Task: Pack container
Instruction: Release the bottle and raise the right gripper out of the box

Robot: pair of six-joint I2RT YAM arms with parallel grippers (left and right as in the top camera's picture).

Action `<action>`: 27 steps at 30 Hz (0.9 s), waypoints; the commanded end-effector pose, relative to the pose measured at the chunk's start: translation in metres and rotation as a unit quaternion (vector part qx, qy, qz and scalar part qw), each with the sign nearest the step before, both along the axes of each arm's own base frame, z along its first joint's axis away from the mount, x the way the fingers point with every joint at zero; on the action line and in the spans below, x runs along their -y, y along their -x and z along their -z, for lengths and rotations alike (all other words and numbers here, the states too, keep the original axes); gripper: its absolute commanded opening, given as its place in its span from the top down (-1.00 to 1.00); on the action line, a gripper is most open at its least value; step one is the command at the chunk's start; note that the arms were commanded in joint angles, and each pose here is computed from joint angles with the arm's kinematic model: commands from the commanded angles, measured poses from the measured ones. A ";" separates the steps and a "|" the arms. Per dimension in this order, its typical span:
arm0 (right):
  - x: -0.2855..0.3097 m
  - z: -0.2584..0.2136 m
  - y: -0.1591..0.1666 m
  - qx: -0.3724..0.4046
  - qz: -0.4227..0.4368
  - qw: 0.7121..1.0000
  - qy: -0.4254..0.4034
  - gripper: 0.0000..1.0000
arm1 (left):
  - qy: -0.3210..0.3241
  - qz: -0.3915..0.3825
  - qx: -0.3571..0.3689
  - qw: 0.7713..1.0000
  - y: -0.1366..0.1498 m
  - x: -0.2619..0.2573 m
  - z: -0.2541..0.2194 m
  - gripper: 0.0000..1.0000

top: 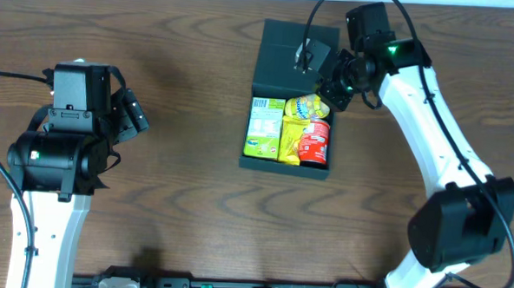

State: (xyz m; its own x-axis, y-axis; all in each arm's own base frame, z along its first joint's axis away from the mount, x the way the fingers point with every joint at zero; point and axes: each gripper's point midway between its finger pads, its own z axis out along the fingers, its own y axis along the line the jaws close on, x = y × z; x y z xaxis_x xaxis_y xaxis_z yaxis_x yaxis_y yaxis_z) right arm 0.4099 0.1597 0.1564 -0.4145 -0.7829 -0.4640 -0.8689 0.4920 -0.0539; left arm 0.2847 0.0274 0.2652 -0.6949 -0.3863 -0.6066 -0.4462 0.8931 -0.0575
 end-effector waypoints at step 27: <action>0.012 0.018 -0.009 -0.051 0.130 0.990 0.020 0.97 | 0.003 -0.008 -0.005 1.000 0.001 -0.002 0.004 -0.90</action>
State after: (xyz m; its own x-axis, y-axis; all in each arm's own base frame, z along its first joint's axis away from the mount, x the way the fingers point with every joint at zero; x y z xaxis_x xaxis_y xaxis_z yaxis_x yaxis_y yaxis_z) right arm 0.4103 0.1283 0.0815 -0.6679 -0.7101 -0.2230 -0.7292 0.6843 0.0049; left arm 0.2847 0.0274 0.2652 -0.6949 -0.3863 -0.6066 -0.4462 0.8931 -0.0575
